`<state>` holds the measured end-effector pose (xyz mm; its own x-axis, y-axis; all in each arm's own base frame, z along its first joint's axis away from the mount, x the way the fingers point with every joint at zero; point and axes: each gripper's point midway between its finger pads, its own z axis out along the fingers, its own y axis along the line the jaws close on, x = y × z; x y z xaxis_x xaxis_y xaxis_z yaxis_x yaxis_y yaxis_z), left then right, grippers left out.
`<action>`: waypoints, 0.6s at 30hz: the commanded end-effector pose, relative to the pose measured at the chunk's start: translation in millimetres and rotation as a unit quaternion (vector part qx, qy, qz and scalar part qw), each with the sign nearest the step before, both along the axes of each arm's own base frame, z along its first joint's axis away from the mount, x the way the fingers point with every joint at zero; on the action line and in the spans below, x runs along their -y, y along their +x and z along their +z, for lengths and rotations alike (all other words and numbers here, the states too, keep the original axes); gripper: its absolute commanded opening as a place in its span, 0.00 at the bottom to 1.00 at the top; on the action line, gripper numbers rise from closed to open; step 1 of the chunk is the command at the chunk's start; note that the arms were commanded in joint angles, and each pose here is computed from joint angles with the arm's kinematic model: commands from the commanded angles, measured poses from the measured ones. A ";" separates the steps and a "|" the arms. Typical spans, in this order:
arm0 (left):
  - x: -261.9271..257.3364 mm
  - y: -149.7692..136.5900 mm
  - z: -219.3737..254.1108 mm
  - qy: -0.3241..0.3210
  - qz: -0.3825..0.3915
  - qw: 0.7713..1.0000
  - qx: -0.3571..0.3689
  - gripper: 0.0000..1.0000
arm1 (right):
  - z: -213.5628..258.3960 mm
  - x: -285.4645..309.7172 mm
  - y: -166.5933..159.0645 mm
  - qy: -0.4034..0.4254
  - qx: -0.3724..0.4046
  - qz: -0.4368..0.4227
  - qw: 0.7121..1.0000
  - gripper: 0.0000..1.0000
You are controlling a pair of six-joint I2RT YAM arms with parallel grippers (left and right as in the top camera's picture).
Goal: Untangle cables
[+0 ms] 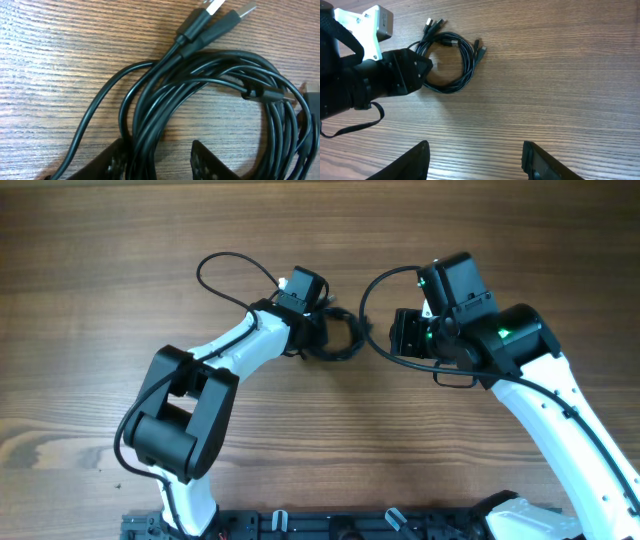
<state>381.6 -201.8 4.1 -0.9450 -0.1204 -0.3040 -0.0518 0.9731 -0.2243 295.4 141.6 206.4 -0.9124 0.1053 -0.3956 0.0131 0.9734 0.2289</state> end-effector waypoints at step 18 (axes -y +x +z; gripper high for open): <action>-45.6 -37.0 296.8 -0.062 -0.004 0.941 0.333 0.04 | 2.3 -5.4 -3.1 -0.004 0.010 0.050 0.999 0.60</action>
<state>348.1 -169.8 282.7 -0.6088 -0.1835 -0.7718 0.1657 0.9220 -0.3500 295.5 143.4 206.5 -0.9128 0.0760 -0.4012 -0.0181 0.9740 0.2257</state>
